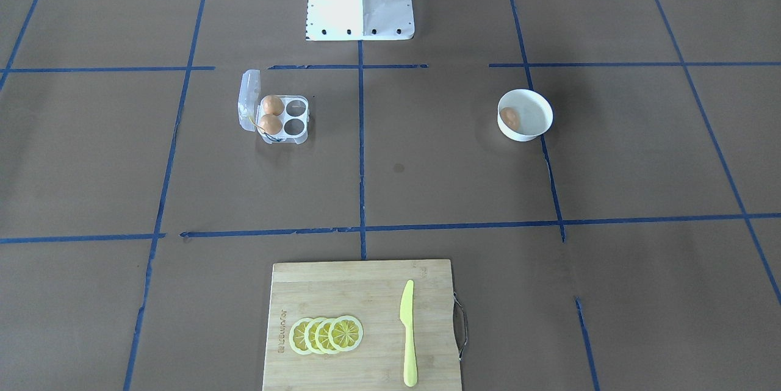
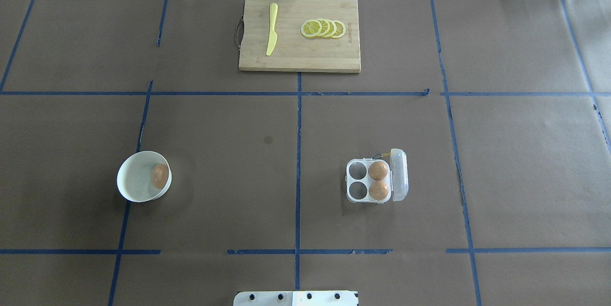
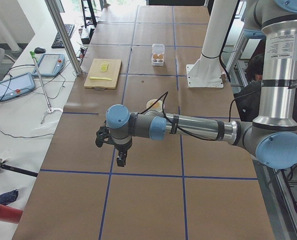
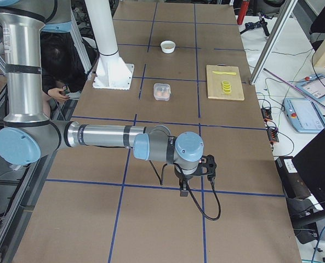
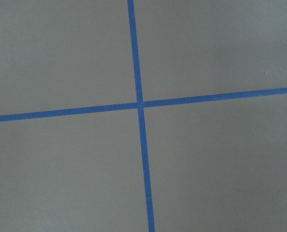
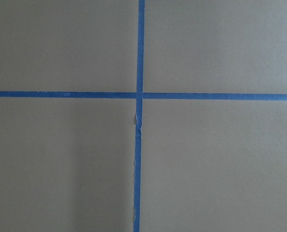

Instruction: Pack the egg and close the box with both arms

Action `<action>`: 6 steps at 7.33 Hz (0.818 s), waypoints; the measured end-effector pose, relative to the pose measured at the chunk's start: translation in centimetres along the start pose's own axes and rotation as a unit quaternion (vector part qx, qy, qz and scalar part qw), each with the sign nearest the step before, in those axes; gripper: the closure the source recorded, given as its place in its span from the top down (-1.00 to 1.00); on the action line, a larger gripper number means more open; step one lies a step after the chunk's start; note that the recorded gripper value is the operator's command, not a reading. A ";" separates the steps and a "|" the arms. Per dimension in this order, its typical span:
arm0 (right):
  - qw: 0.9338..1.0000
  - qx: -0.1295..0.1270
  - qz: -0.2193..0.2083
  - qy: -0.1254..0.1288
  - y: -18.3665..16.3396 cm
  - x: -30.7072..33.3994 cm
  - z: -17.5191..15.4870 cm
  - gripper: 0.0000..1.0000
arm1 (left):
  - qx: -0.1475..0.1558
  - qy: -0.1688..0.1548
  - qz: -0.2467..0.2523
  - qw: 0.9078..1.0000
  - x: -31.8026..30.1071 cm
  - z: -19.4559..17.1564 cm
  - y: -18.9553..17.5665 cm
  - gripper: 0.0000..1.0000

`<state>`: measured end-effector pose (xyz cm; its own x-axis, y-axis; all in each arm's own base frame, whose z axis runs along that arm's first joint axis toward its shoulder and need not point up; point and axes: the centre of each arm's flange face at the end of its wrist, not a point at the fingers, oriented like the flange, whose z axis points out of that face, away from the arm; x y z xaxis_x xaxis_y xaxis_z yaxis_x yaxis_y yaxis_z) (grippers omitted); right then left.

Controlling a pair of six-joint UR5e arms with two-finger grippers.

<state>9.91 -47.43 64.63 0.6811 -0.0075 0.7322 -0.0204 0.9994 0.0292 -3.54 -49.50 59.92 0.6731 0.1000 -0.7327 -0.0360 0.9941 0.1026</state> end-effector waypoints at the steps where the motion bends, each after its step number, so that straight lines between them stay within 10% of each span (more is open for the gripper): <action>1: 1.000 0.003 -0.003 0.000 -0.1 -0.1 -0.1 1.00 | 0.000 0.004 0.001 1.000 0.1 0.0 -0.1 1.00; 6: 0.999 0.031 -0.041 -0.005 -1.0 -2.6 -1.1 1.00 | 0.064 0.007 0.073 0.995 6.7 -5.8 -5.5 1.00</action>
<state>8.94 -48.38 61.96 0.6747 -0.0899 0.7326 -0.0107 0.9913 0.1316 -3.11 -54.02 50.56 0.6567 0.2452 -0.7132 -0.0379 0.9552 0.2935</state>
